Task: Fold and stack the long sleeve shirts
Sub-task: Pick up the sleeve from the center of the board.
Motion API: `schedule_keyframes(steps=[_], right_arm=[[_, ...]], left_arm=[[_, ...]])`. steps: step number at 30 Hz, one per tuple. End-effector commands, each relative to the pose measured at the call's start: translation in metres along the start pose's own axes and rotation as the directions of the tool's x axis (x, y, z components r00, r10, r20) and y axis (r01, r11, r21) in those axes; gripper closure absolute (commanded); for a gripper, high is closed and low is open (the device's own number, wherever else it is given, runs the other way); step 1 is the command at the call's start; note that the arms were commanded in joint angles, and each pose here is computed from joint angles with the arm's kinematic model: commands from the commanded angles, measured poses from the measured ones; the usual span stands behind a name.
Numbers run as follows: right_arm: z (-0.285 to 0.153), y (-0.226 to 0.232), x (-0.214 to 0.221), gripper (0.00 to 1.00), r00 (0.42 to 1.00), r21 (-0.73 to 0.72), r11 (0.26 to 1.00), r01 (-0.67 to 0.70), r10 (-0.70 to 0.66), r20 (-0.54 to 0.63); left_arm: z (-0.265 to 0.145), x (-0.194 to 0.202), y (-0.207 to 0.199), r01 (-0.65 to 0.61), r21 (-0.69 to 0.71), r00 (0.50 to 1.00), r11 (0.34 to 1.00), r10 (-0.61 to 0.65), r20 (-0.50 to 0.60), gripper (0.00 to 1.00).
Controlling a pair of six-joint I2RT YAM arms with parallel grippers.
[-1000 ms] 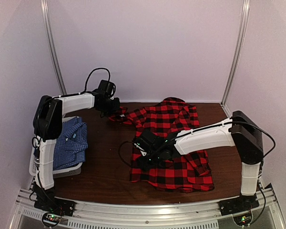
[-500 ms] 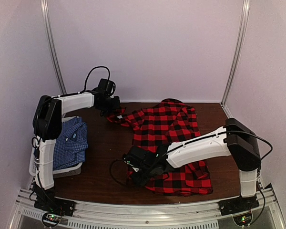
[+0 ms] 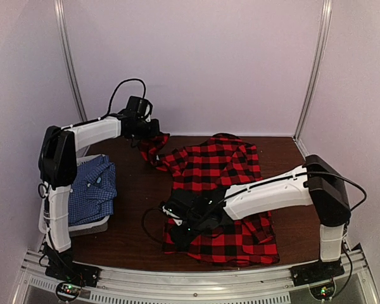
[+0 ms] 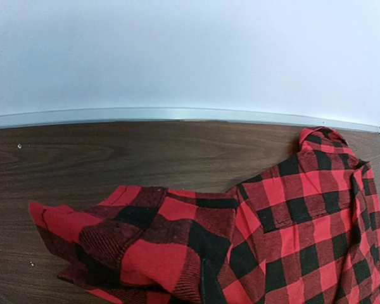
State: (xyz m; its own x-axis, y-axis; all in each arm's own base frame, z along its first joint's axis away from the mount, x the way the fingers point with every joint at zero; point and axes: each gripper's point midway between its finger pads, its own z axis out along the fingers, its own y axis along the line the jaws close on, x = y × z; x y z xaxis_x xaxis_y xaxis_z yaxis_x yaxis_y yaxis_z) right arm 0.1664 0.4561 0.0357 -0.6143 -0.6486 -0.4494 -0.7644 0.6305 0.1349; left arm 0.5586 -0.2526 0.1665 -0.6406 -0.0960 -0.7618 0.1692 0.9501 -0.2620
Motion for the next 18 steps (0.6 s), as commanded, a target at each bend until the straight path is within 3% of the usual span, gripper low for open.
schedule_keyframes(steps=[1,10,18], right_arm=[[-0.072,-0.032,-0.063,0.45,0.963,0.000,0.991,-0.132,0.128,0.235],[-0.162,-0.130,-0.101,0.41,0.790,-0.033,0.940,-0.340,0.304,0.533],[-0.193,-0.178,-0.098,0.39,0.704,-0.044,0.912,-0.407,0.344,0.621]], left_arm=[[-0.048,-0.055,-0.042,-0.023,0.168,0.990,0.986,-0.001,0.140,1.00],[-0.106,-0.051,-0.114,-0.124,0.455,0.982,0.882,0.043,0.184,1.00],[-0.155,-0.021,-0.168,-0.205,0.649,0.976,0.732,0.101,0.195,1.00]])
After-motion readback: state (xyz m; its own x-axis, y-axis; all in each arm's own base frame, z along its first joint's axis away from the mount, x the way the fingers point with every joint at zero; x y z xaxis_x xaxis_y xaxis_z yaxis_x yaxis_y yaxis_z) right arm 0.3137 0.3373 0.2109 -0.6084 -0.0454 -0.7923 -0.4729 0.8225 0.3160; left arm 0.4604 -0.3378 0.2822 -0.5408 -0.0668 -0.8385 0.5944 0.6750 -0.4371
